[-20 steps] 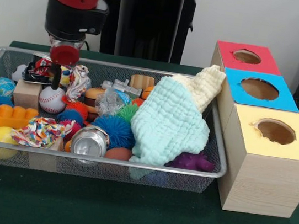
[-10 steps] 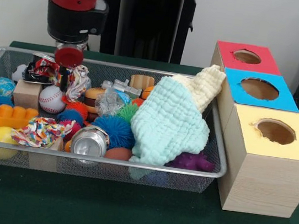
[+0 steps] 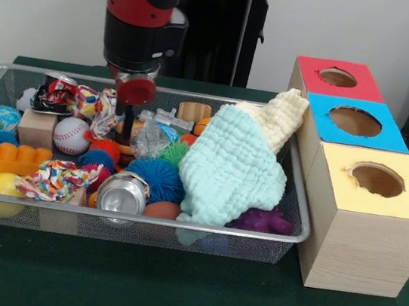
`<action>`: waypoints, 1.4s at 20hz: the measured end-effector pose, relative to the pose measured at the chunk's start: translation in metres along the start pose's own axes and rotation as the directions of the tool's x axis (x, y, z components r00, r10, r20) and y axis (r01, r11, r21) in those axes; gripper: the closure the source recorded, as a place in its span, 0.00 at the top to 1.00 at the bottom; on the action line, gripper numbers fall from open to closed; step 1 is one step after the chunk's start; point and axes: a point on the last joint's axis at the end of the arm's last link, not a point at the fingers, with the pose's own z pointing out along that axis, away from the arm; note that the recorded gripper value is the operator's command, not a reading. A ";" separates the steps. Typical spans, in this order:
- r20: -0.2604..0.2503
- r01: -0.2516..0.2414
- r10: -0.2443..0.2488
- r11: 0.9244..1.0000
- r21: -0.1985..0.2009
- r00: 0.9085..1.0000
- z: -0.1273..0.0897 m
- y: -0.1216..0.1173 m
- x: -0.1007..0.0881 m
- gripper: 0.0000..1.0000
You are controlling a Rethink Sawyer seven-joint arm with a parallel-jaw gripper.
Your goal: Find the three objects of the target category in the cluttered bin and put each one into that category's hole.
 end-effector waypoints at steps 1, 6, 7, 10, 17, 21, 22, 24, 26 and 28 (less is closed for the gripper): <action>-0.004 0.005 -0.005 1.000 -0.001 1.000 -0.001 0.003 0.004 1.00; -0.021 0.030 -0.031 0.999 -0.016 0.999 -0.006 0.022 0.023 1.00; -0.022 0.033 -0.033 0.999 -0.020 0.999 -0.007 0.024 0.024 1.00; -0.033 0.029 -0.030 0.999 -0.042 0.999 -0.012 0.035 0.028 1.00; -0.056 0.002 -0.006 0.997 -0.073 0.998 -0.020 0.047 0.029 1.00; -0.054 0.006 -0.010 0.997 -0.073 0.998 -0.020 0.048 0.031 1.00; -0.053 0.008 -0.012 0.997 -0.074 0.999 -0.021 0.050 0.032 1.00; -0.051 0.013 -0.017 0.997 -0.076 0.999 -0.021 0.052 0.033 1.00; -0.047 0.016 -0.020 0.997 -0.079 0.999 -0.022 0.054 0.034 1.00; -0.035 0.025 -0.027 0.996 -0.082 0.999 -0.024 0.056 0.032 1.00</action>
